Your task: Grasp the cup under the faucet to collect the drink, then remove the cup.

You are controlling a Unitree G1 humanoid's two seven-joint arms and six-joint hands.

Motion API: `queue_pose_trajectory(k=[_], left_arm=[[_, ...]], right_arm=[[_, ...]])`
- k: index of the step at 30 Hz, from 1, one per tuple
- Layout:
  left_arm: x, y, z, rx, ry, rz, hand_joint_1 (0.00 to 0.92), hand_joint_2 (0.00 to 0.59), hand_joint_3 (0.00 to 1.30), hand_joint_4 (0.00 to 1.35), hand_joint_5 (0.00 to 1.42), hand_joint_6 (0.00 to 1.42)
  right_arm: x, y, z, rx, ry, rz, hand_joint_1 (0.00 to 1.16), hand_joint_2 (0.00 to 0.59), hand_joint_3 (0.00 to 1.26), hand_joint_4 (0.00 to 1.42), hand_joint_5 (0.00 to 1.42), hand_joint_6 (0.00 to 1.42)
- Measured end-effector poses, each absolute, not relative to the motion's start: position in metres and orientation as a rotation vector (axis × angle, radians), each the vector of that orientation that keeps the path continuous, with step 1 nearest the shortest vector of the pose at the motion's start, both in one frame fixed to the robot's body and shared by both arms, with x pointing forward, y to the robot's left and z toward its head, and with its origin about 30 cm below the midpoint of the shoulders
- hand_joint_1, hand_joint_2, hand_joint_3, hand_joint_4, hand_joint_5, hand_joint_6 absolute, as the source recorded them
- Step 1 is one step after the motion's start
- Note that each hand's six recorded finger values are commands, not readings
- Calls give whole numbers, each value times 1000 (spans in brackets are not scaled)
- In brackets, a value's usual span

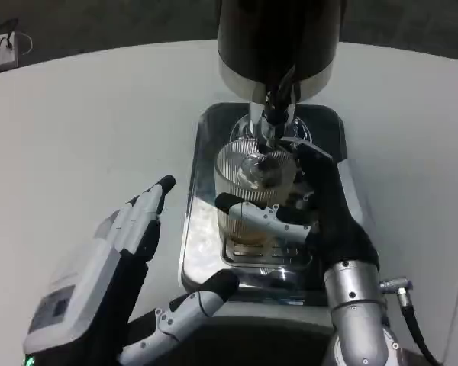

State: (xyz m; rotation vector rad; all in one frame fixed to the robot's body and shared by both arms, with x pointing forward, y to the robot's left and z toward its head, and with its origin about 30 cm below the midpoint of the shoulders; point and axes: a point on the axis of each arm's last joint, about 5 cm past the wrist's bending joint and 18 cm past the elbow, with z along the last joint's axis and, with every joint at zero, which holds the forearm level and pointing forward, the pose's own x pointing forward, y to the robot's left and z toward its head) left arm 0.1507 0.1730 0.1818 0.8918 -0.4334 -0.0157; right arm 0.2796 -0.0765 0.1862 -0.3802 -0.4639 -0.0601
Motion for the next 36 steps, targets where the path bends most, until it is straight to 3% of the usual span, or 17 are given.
queue_pose_trajectory(k=[6, 13, 24, 36], left_arm=[[153, 172, 184, 888, -447, -15, 0, 157, 0, 0, 0, 0], [156, 170, 183, 884, -449, -26, 0, 157, 0, 0, 0, 0], [156, 169, 183, 882, -451, -30, 0, 157, 0, 0, 0, 0], [157, 168, 183, 882, -459, -36, 0, 157, 0, 0, 0, 0]], right_arm=[[279, -78, 187, -369, -467, -66, 1151, 124, 871, 1020, 1209, 1424], [273, -78, 197, -353, -524, -43, 1152, 118, 879, 1023, 1214, 1424], [262, -83, 182, -400, -483, 23, 1155, 105, 884, 1036, 1215, 1424], [238, -96, 183, -410, -523, 54, 1158, 90, 893, 1036, 1202, 1424]])
